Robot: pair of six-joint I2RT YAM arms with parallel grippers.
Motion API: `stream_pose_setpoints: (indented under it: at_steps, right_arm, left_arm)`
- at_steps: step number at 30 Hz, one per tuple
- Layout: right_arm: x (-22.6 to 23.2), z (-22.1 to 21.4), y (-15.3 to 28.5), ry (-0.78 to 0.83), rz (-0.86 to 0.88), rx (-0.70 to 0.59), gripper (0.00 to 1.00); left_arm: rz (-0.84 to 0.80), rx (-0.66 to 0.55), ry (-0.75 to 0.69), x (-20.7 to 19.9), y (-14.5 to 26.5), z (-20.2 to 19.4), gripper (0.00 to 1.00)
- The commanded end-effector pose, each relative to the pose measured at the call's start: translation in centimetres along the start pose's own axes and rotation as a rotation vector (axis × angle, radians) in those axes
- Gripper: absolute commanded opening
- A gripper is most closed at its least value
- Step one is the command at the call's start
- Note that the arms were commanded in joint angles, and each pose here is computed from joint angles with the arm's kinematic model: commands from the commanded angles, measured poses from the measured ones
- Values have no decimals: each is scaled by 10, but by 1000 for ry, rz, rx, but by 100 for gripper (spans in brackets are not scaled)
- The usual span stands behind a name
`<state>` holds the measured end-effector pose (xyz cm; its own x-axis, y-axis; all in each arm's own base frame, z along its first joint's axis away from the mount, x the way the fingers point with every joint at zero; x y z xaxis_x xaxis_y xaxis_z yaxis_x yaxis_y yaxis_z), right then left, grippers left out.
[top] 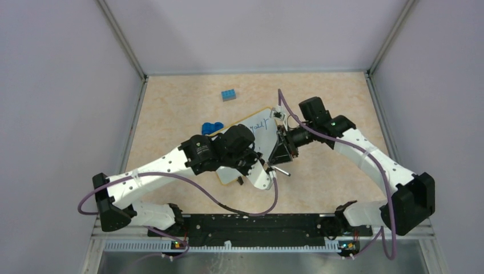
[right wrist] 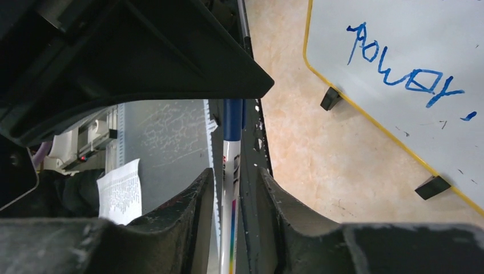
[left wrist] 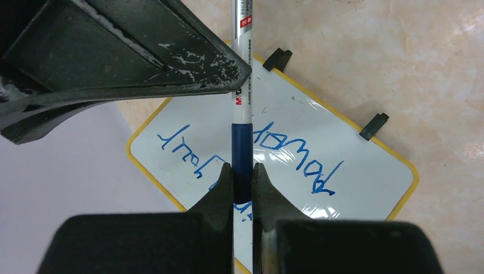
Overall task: Write a sentence on the whiteboard
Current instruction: Close the whiteboard marker at the center of the board, then place the whiteboard marker at the center of the board.
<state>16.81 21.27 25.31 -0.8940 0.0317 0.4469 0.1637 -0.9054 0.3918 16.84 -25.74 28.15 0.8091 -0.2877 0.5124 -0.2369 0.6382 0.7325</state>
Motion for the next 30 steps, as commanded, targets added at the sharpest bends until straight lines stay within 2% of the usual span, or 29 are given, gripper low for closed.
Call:
stream_pose_setpoints:
  at_steps: [1,10,11,16,17,20,23,25,30]
  right_arm:
    - [4,7,-2,44,22,-4,27]
    - [6,7,-8,39,47,27,27]
    - [6,7,-8,42,48,30,25]
    - [6,8,-9,45,42,34,2]
    - [6,9,-8,46,42,34,0]
    - [5,14,-6,63,20,30,0]
    - [-1,19,1,73,-23,5,0]
    - [-11,23,12,52,-62,-31,0]
    - [-41,30,46,5,-220,-112,0]
  left_arm:
    - [51,-3,-62,5,4,3,0]
    - [66,-7,-52,8,6,5,0]
    - [67,-7,-52,8,6,5,0]
    - [68,2,-38,7,5,4,0]
    - [75,6,-24,7,5,3,5]
    - [138,39,49,12,7,-2,30]
    - [166,32,118,15,11,-6,47]
    - [166,-2,212,19,17,-9,53]
    - [158,-93,485,35,35,-20,62]
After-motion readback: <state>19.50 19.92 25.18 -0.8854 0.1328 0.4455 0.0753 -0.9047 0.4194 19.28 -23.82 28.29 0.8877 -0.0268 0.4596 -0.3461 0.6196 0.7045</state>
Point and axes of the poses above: each gripper's point midway between its finger pads, its own y axis back along the fingers, its own x axis along the line the jaws close on, z = x × y, the point moved 6 cm from there along y, back along the fingers, and after that the axes turned 12 degrees about y, right-handed, at the moved point
